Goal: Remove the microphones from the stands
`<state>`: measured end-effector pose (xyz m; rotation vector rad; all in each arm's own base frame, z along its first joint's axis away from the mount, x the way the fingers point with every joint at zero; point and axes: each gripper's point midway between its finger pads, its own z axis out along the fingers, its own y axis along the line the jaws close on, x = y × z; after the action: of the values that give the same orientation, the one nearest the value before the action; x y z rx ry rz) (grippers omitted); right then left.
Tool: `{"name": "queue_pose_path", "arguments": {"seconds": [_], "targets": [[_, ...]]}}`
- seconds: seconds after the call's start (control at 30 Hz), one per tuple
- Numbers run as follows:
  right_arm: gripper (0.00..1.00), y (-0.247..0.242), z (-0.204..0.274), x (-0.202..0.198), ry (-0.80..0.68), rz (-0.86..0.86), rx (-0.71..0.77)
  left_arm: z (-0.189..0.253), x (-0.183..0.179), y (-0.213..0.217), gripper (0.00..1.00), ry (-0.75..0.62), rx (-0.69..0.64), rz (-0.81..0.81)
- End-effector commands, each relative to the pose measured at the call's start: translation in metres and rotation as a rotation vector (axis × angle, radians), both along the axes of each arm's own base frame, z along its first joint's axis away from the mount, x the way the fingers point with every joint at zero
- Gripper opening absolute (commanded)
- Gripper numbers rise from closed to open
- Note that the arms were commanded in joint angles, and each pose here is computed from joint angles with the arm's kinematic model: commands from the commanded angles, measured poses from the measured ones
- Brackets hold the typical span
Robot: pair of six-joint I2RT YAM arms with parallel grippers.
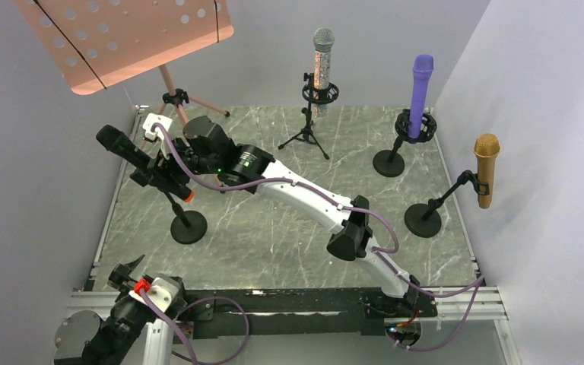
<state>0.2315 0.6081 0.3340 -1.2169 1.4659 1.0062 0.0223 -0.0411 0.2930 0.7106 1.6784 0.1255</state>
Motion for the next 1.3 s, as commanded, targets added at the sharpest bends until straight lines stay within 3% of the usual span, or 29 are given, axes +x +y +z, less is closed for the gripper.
{"name": "queue_pose_path", "arguments": {"seconds": [0.0, 0.13, 0.23, 0.37, 0.53, 0.7, 0.83, 1.1, 1.27], "targets": [[0.50, 0.001, 0.039, -0.017, -0.051, 0.101, 0.096, 0.005, -0.001, -0.010, 0.93, -0.032, -0.008, -0.031], [0.33, -0.009, 0.041, -0.012, -0.087, 0.109, 0.074, 0.001, 0.007, -0.020, 0.93, -0.026, -0.020, -0.080], [0.27, -0.027, 0.057, -0.005, -0.122, 0.122, 0.074, 0.003, 0.019, -0.025, 0.93, -0.050, 0.002, -0.120], [0.19, -0.066, 0.075, 0.006, -0.103, 0.139, 0.071, 0.002, 0.038, -0.033, 0.93, -0.056, 0.008, -0.177], [0.01, -0.126, 0.087, 0.010, -0.075, 0.210, 0.052, 0.010, 0.069, -0.032, 0.91, -0.094, 0.025, -0.192], [0.00, -0.182, 0.072, 0.014, -0.095, 0.207, 0.012, 0.020, 0.093, -0.046, 0.92, -0.067, -0.069, -0.294], [0.00, -0.212, 0.078, 0.022, -0.135, 0.170, 0.003, 0.026, 0.123, -0.047, 0.90, -0.004, -0.191, -0.287], [0.00, -0.244, 0.063, 0.026, -0.138, 0.186, -0.043, 0.050, 0.165, -0.066, 0.89, 0.030, -0.455, -0.403], [0.00, -0.249, 0.065, 0.026, -0.127, 0.161, -0.022, 0.060, 0.172, -0.071, 0.88, 0.025, -0.494, -0.449]]}}
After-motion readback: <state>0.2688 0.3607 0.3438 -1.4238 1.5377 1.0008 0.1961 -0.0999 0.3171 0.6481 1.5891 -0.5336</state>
